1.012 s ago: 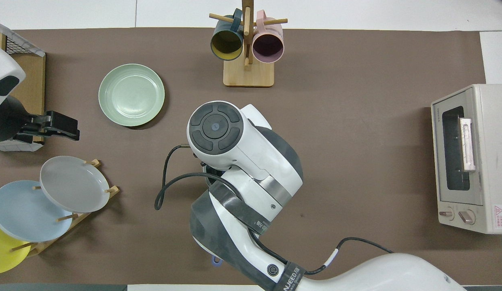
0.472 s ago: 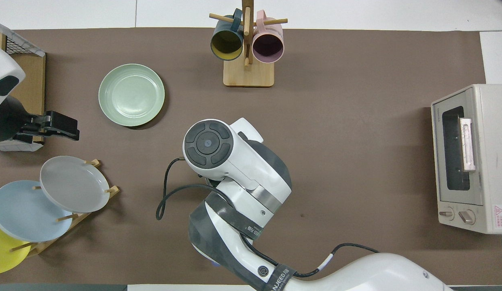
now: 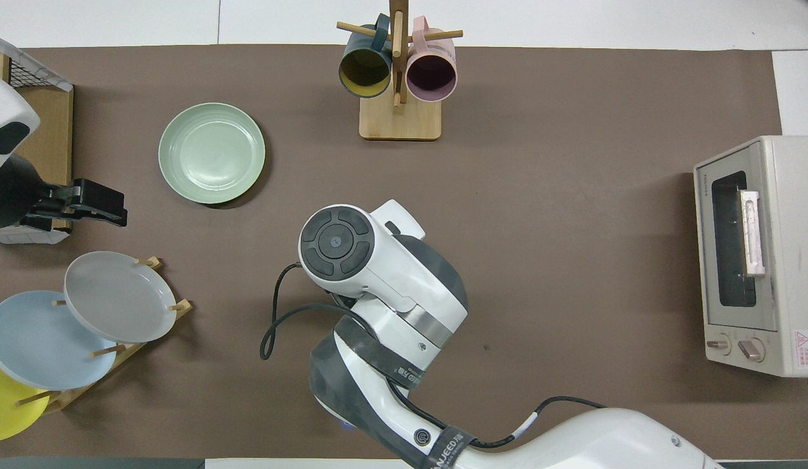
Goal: Transfer vermicelli from pot to plate
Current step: 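Grasp the blue lid knob with the right gripper and lift the lid, then carry the lid away with the right gripper while the left gripper reaches the pot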
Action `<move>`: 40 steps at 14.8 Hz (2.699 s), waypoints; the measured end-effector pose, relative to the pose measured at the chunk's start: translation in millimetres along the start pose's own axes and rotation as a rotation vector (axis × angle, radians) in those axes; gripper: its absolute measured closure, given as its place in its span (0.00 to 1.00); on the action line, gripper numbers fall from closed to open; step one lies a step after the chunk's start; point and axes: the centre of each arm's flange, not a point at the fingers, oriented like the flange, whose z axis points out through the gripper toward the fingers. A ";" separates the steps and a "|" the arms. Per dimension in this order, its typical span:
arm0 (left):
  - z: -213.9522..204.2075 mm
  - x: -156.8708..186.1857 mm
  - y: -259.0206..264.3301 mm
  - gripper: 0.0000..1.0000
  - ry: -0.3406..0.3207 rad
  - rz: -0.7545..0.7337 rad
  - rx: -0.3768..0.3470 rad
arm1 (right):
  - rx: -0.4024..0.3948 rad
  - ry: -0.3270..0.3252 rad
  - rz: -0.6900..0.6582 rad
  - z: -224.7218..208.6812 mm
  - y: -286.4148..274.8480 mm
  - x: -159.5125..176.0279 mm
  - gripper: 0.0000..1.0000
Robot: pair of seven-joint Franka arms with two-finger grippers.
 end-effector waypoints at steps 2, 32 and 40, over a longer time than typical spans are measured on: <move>0.0 0.0 0.0 0.00 0.000 0.000 0.000 | 0.000 0.000 0.000 -0.2 0.0 -0.1 0.33; 224.5 -38.5 305.4 0.00 0.052 0.024 -0.089 | 0.034 0.032 -0.346 53.1 340.0 183.3 0.33; 268.2 -43.6 307.8 0.00 0.027 0.029 -0.071 | 0.041 0.010 -0.328 86.4 355.4 173.0 0.31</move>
